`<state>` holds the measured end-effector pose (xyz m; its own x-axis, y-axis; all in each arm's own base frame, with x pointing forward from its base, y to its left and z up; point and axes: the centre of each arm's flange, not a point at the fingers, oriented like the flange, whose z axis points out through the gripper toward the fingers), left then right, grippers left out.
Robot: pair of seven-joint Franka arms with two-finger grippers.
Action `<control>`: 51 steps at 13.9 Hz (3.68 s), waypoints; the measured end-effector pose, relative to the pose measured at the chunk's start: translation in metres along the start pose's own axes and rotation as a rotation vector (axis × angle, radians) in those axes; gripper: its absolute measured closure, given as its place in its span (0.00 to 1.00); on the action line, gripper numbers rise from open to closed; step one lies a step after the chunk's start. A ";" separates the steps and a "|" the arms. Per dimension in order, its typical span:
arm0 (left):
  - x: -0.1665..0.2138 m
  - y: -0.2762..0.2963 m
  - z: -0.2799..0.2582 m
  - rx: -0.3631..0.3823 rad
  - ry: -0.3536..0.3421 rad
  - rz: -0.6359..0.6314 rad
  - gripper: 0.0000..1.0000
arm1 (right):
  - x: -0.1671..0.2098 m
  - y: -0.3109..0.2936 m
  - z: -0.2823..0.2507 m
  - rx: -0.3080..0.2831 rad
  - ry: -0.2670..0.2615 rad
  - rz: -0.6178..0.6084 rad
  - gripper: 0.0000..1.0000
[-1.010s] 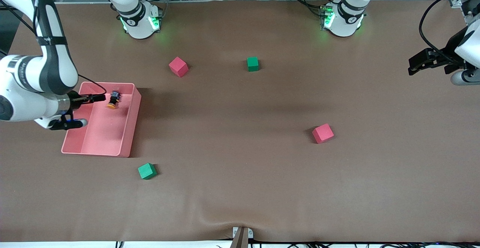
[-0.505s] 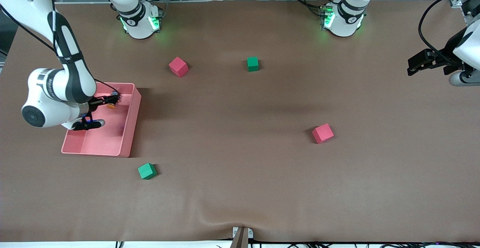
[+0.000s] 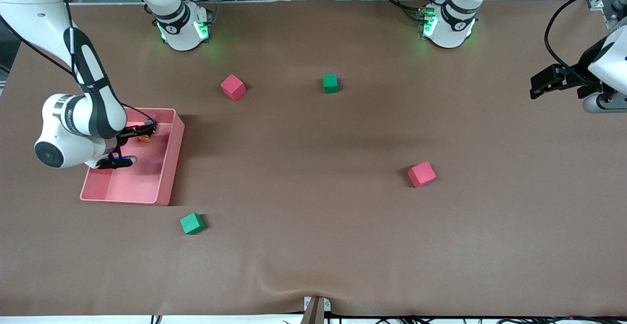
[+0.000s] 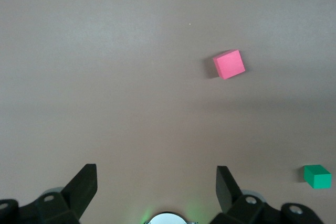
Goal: Place and upright button with both arms
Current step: 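Lower the right gripper and close it on the yellow button's base, then lift the button out of the tray with the right gripper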
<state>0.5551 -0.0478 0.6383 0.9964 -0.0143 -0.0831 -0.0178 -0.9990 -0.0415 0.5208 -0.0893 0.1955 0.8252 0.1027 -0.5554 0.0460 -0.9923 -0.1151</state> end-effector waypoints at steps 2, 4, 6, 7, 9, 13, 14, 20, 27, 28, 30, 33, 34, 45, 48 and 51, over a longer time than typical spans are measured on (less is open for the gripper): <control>0.000 0.001 0.001 0.000 -0.002 0.002 0.00 | 0.003 0.003 0.009 0.001 -0.003 0.004 0.00; 0.001 0.002 0.002 0.000 -0.003 0.004 0.00 | 0.008 0.004 0.016 -0.005 0.020 0.004 0.00; 0.001 0.002 0.002 0.000 -0.004 0.005 0.00 | 0.010 0.005 0.023 -0.005 0.022 0.004 0.00; 0.001 0.002 0.002 0.000 -0.004 0.006 0.00 | 0.011 0.005 0.026 -0.005 0.020 0.004 0.00; 0.002 0.003 0.003 0.000 -0.006 0.007 0.00 | 0.012 0.005 0.034 -0.002 0.007 0.003 0.00; 0.003 0.004 0.006 0.000 -0.011 0.008 0.00 | 0.015 0.005 0.046 0.002 -0.011 0.004 0.00; 0.003 0.004 0.006 0.000 -0.011 0.009 0.00 | 0.015 0.005 0.048 0.003 -0.016 0.003 0.00; 0.003 0.007 0.006 0.001 -0.011 0.014 0.00 | 0.013 0.009 0.052 0.003 -0.024 0.011 0.19; 0.006 0.009 0.010 0.001 -0.019 0.019 0.00 | 0.011 0.006 0.052 0.002 -0.046 0.006 0.57; 0.006 0.012 0.011 0.001 -0.020 0.024 0.00 | 0.010 0.004 0.053 0.003 -0.058 0.003 0.57; 0.006 0.016 0.011 0.001 -0.021 0.032 0.00 | 0.008 0.002 0.055 0.007 -0.080 0.003 0.57; 0.006 0.017 0.011 0.001 -0.020 0.034 0.00 | 0.005 0.001 0.036 0.012 -0.098 0.004 0.57; 0.006 0.017 0.011 0.001 -0.020 0.034 0.00 | 0.003 0.000 0.019 0.011 -0.091 0.004 0.57; 0.014 0.016 0.020 -0.002 -0.025 0.031 0.00 | -0.007 -0.117 -0.152 0.056 0.139 -0.167 0.57; 0.023 0.013 0.032 -0.004 -0.035 0.026 0.00 | -0.010 -0.209 -0.173 -0.011 0.179 -0.302 0.57; 0.034 0.010 0.045 -0.006 -0.047 0.021 0.00 | -0.021 -0.313 -0.155 -0.043 0.160 -0.411 0.57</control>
<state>0.5847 -0.0565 0.5901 0.9909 -0.0338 -0.1305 -0.0384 -0.9987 -0.0328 0.5759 0.2088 0.3708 0.8101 0.4807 -0.3357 0.4090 -0.8735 -0.2640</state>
